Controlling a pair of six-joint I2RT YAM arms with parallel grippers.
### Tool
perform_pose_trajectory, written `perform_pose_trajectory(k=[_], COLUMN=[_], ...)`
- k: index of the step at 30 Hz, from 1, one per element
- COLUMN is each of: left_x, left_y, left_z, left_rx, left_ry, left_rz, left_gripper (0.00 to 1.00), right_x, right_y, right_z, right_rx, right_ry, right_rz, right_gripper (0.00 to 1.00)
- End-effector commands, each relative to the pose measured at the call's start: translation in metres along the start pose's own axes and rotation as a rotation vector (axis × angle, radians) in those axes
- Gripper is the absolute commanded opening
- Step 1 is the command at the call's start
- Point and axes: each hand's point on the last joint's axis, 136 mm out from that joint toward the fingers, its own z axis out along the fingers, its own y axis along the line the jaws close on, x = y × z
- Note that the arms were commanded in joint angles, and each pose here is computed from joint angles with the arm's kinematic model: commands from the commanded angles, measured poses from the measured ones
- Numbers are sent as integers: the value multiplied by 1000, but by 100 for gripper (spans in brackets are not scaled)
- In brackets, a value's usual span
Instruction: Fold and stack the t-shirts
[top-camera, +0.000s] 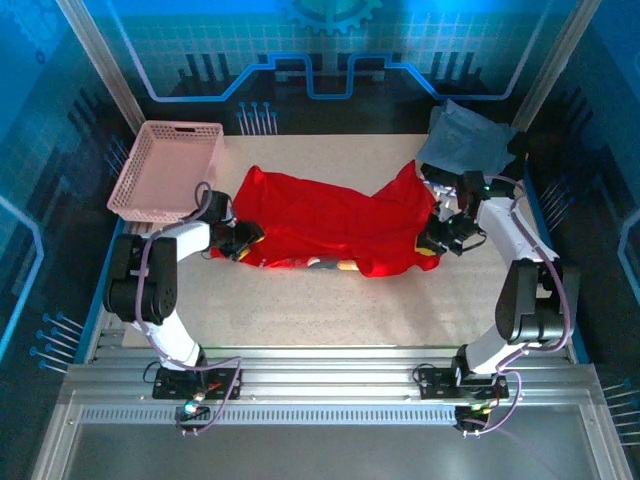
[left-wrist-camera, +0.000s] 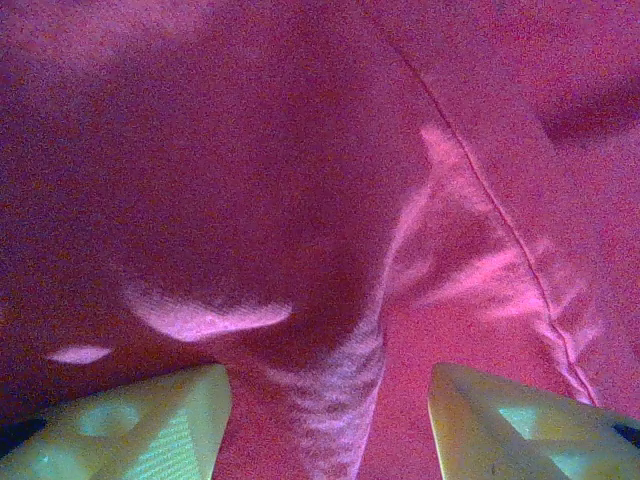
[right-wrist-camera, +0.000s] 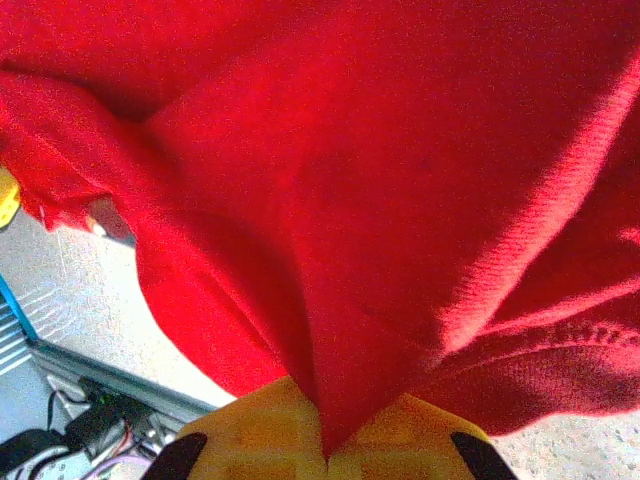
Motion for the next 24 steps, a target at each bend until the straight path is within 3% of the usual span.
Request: perform_pose_trajectory(k=[1,6,17,21,23,24], left_x=[8,6,0,-2,-3,-3], left_y=[30,35,38,33,31,28], left_z=[12,14,14,16,17,18], left_rx=[-135,-159,-197,-186,-177,-172], left_ry=[27,24,16,19,22,24], left_rz=[-44,-48,-40,-32,-29,-27], left_gripper=[57,56,53,53,53,54], right_x=[17,10,-43,-84,-97,-102], right_y=[0,-24,-15,1,0,-1], right_z=[-8,5,4,25,36,39], right_rx=[-26,18,-130,-278,-257,-235], right_ry=[70,91,87,43,45,32], right_rz=[10,41,96,154,167,166], right_gripper=[6,5,7,22,38,38])
